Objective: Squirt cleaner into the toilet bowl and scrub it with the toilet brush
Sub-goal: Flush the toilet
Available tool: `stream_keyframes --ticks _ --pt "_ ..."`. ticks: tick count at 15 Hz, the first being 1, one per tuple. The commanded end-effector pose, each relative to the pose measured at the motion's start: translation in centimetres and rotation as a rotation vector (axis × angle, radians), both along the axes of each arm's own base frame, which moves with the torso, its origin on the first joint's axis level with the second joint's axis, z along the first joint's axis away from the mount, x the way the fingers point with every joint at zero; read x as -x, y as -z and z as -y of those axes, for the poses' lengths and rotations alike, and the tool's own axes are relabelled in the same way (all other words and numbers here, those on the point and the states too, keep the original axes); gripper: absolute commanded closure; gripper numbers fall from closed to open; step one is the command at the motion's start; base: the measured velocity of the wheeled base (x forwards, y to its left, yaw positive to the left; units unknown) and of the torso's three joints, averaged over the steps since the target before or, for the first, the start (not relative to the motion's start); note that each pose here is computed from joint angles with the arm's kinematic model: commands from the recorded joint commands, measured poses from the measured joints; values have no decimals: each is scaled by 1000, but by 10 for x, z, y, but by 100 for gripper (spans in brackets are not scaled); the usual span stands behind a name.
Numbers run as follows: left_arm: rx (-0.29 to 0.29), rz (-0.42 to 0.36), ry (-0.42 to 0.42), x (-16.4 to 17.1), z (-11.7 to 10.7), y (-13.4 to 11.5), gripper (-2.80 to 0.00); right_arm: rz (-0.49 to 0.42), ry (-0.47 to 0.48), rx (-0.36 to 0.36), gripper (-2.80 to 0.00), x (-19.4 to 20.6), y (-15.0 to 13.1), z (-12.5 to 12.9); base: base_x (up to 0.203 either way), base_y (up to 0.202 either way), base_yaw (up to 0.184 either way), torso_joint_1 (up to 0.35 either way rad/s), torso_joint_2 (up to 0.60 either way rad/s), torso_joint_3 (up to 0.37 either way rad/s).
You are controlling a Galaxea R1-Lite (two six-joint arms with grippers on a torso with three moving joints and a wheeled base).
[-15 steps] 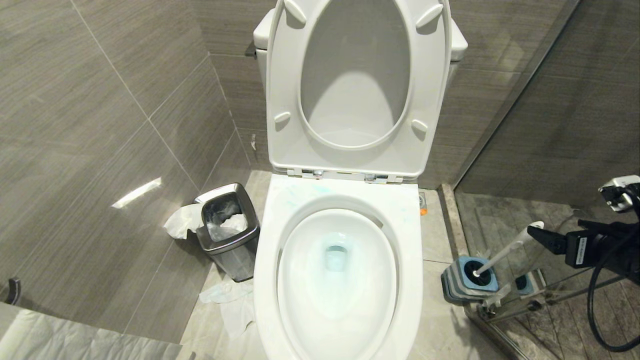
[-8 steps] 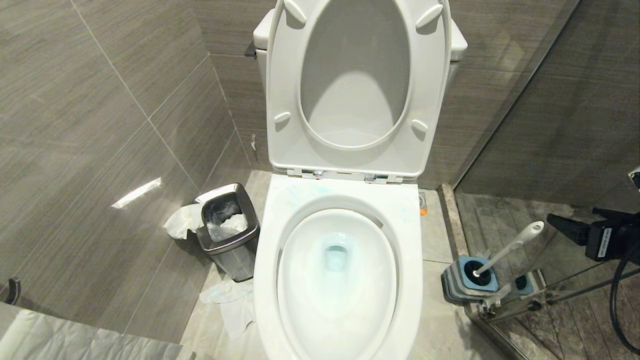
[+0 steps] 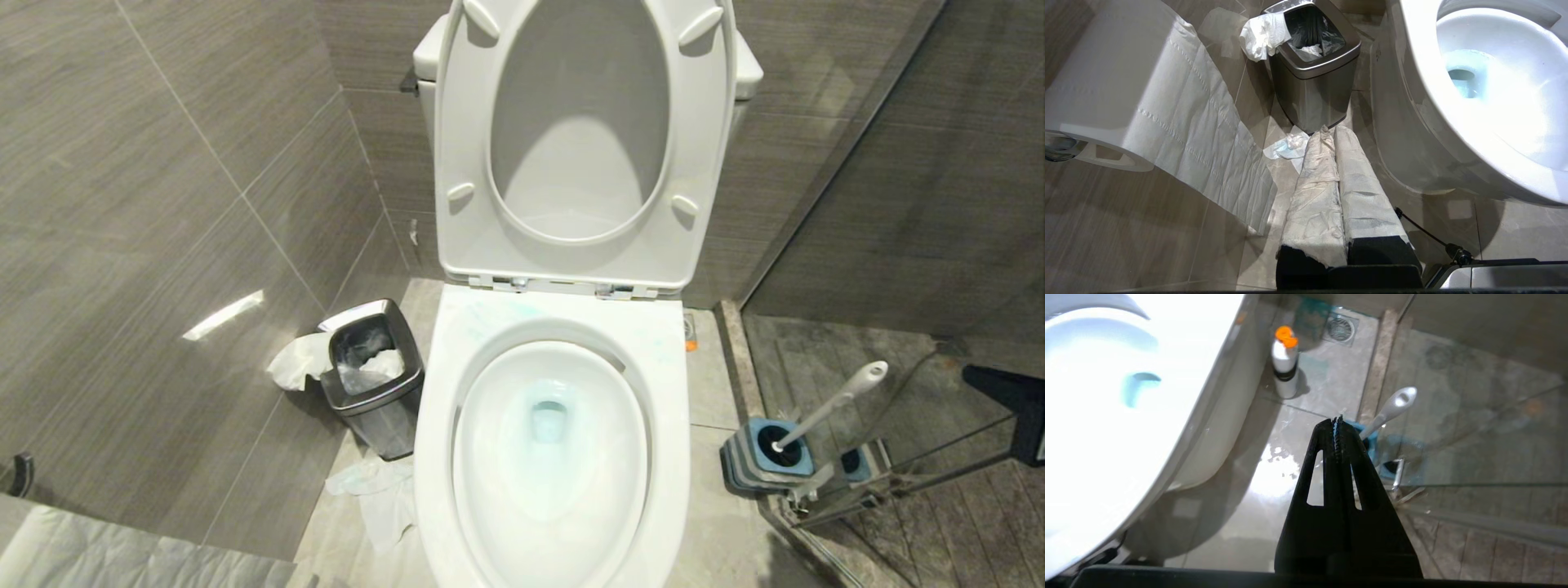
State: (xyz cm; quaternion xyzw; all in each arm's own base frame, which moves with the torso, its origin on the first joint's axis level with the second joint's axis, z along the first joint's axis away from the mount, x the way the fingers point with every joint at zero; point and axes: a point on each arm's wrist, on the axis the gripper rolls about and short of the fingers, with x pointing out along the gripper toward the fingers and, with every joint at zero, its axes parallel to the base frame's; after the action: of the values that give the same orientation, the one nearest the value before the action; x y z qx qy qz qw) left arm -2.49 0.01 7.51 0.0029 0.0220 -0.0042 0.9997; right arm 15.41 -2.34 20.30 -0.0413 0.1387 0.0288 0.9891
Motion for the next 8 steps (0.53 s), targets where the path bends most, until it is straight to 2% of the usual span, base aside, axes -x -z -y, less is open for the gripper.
stream_keyframes --ticks 1,6,8 --pt "0 -2 -1 0 0 0 0 46 -6 8 0 14 -8 -3 0 0 0 0 0 0" --pt "0 -2 -1 0 0 0 0 93 -12 23 0 40 -17 -8 0 0 0 0 0 0" --pt "0 -2 -1 0 0 0 0 103 -43 20 0 59 -19 -13 0 0 0 0 0 0"
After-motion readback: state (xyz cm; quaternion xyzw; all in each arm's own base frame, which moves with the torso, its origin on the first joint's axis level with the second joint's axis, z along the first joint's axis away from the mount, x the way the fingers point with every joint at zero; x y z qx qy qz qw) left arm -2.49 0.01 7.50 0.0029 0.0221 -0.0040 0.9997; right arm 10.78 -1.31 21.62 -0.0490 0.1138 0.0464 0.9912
